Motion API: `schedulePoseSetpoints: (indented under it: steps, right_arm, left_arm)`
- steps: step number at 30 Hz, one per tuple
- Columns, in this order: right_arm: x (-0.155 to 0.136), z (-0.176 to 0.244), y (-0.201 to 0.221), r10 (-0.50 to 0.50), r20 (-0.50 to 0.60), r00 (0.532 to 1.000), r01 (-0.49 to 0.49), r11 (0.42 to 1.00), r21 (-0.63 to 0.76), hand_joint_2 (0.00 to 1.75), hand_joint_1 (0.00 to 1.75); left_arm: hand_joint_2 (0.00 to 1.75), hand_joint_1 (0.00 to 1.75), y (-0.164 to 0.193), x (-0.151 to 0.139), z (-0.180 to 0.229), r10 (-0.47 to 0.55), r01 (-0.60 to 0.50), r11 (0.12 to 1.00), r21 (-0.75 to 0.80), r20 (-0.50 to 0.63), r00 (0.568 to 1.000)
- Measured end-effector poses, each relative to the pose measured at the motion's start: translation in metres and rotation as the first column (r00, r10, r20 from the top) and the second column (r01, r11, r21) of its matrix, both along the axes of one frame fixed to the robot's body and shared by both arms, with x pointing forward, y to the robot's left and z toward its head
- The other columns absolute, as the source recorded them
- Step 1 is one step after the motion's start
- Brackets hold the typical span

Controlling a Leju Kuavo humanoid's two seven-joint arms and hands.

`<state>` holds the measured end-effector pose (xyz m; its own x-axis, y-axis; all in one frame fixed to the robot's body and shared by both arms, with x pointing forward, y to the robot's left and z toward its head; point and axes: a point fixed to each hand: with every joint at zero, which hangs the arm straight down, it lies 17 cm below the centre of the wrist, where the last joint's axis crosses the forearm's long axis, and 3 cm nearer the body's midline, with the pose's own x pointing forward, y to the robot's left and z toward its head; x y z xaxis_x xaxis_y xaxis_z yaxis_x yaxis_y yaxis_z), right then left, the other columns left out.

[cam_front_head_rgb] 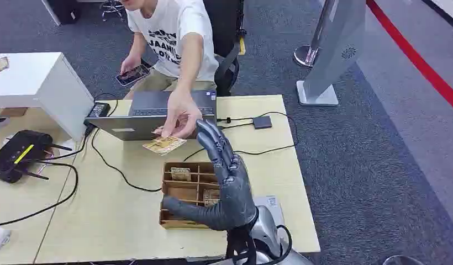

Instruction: Pass the card to the sensor for recognition and then transmit it.

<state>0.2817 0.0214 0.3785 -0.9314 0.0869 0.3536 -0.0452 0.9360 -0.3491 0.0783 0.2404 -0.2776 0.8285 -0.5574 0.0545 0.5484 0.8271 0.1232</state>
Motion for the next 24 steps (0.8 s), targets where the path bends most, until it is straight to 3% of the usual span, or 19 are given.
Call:
schedulePoseSetpoints:
  steps: [3, 5, 9, 11, 18, 24]
  right_arm:
    - [0.001, -0.001, 0.003, -0.027, 0.015, 1.000, 0.028, 0.999, -0.025, 1.75, 0.00]
    - [0.006, -0.007, 0.013, -0.108, 0.070, 0.992, 0.116, 0.986, -0.118, 1.75, 0.00]
    - [0.027, -0.020, 0.031, -0.248, 0.239, 0.939, 0.310, 0.909, -0.277, 1.75, 0.00]
    - [0.040, -0.025, 0.037, -0.273, 0.285, 0.919, 0.361, 0.874, -0.327, 1.75, 0.00]
    - [0.092, -0.041, 0.046, -0.326, 0.379, 0.866, 0.483, 0.741, -0.467, 1.75, 0.00]
    - [0.114, -0.054, 0.044, -0.341, 0.388, 0.856, 0.508, 0.693, -0.512, 1.75, 0.00]
  left_arm:
    - [0.00, 0.00, 0.000, 0.000, 0.000, -0.006, 0.006, 1.000, 0.000, -0.001, 1.000]
    - [0.00, 0.00, -0.001, 0.001, 0.000, -0.025, 0.025, 1.000, -0.005, -0.006, 1.000]
    - [0.00, 0.00, -0.003, 0.007, 0.002, -0.059, 0.059, 0.998, -0.011, -0.011, 0.998]
    - [0.00, 0.00, -0.004, 0.011, 0.003, -0.072, 0.072, 0.997, -0.014, -0.010, 0.997]
    - [0.00, 0.00, -0.005, 0.016, 0.004, -0.105, 0.105, 0.994, -0.015, -0.010, 0.994]
    - [0.00, 0.00, -0.005, 0.016, 0.004, -0.110, 0.110, 0.994, -0.014, -0.009, 0.994]
